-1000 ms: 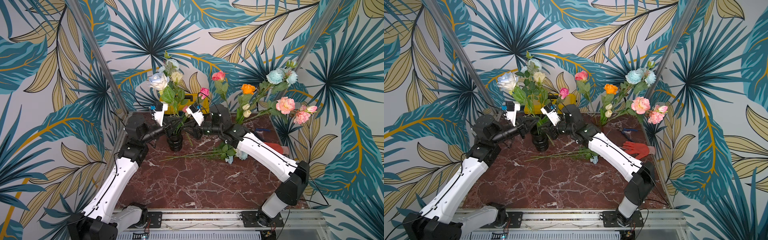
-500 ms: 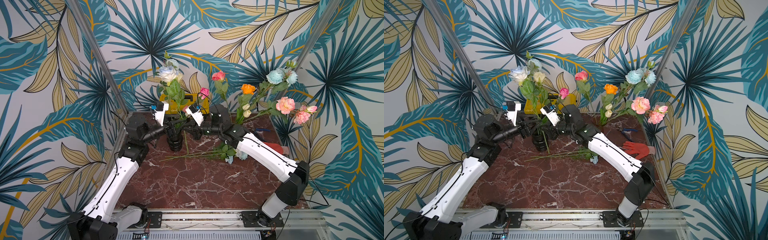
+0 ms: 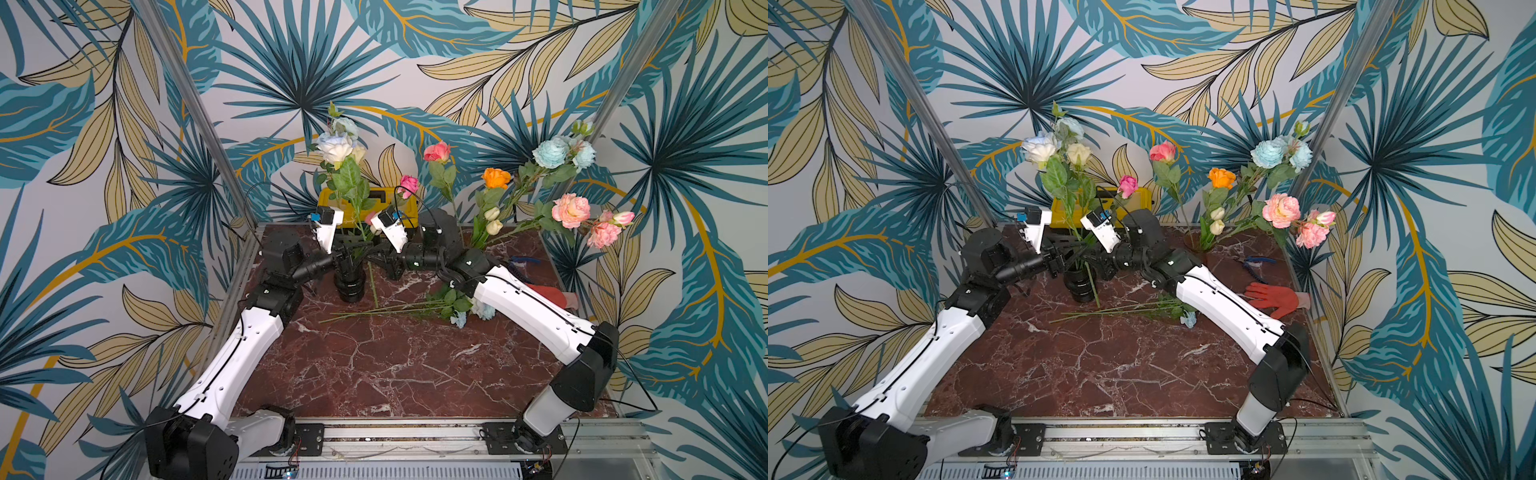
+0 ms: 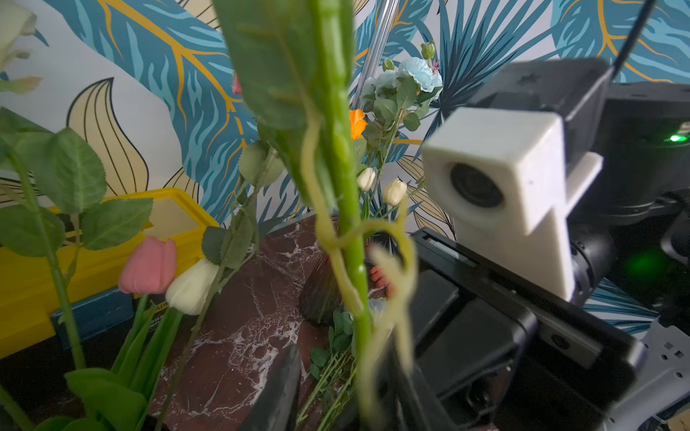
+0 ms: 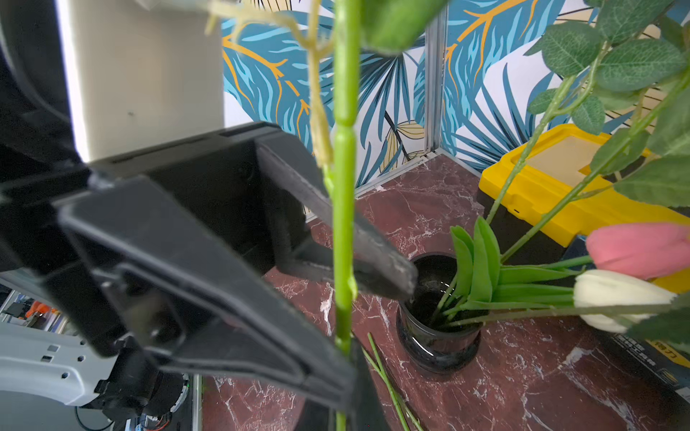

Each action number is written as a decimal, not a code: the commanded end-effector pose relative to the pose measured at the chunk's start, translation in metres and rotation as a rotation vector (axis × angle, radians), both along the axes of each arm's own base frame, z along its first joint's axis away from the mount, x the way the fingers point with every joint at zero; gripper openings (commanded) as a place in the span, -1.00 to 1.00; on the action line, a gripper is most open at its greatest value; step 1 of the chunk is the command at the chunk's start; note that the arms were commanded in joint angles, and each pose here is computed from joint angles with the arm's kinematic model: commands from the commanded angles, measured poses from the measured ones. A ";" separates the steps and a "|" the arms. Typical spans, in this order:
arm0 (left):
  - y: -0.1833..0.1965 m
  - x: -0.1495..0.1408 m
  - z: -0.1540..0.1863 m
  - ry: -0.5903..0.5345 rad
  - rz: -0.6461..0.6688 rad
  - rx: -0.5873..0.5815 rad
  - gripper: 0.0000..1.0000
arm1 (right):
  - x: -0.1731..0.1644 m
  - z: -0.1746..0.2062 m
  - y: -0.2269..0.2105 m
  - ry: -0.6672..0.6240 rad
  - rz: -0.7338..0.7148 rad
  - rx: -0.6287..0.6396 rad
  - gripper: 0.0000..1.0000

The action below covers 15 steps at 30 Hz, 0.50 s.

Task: Pick out blue flowers from the vase
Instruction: Place the flower at the center of the board.

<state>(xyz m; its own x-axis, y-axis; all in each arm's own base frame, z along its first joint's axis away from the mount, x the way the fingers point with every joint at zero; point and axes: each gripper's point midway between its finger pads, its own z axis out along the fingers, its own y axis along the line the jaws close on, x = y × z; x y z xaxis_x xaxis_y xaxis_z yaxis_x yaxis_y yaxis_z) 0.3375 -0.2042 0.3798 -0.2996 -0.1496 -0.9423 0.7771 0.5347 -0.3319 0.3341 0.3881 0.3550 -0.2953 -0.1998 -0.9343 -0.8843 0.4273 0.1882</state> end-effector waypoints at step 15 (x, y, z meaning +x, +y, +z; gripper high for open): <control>-0.009 -0.004 0.016 -0.044 -0.042 -0.002 -1.00 | -0.006 0.003 -0.003 -0.018 0.005 0.003 -1.00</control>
